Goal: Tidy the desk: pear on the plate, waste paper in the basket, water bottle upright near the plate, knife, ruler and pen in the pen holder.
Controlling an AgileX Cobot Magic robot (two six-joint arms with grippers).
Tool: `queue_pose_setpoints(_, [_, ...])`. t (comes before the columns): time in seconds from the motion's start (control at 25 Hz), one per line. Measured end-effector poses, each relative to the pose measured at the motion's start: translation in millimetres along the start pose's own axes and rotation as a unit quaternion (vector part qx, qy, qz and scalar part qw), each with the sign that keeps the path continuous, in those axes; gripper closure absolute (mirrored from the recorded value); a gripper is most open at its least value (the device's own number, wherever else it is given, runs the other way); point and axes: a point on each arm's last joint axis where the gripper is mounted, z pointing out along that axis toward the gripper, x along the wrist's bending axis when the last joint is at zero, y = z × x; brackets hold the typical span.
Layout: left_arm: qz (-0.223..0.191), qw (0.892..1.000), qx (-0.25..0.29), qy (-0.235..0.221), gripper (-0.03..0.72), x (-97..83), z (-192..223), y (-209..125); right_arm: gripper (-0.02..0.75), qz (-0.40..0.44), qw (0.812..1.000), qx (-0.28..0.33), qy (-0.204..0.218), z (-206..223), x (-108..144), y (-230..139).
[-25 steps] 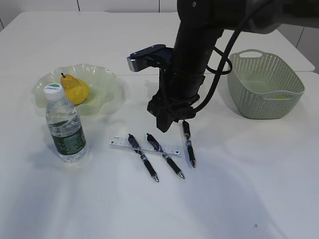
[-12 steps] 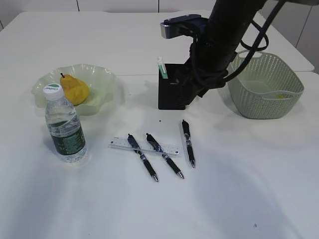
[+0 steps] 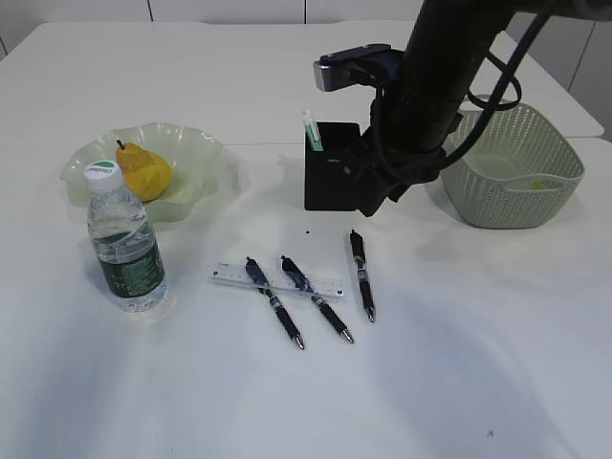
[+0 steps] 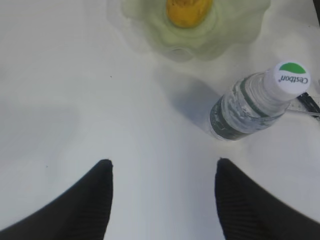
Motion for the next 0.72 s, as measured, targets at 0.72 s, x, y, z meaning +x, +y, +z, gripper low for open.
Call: queue_pose_setpoints(0.72, [-0.028,0.999,0.025,-0.035,0.232,-6.2,2,-4,0.391,-0.141,0.988,-0.062,-0.028,8,47,23])
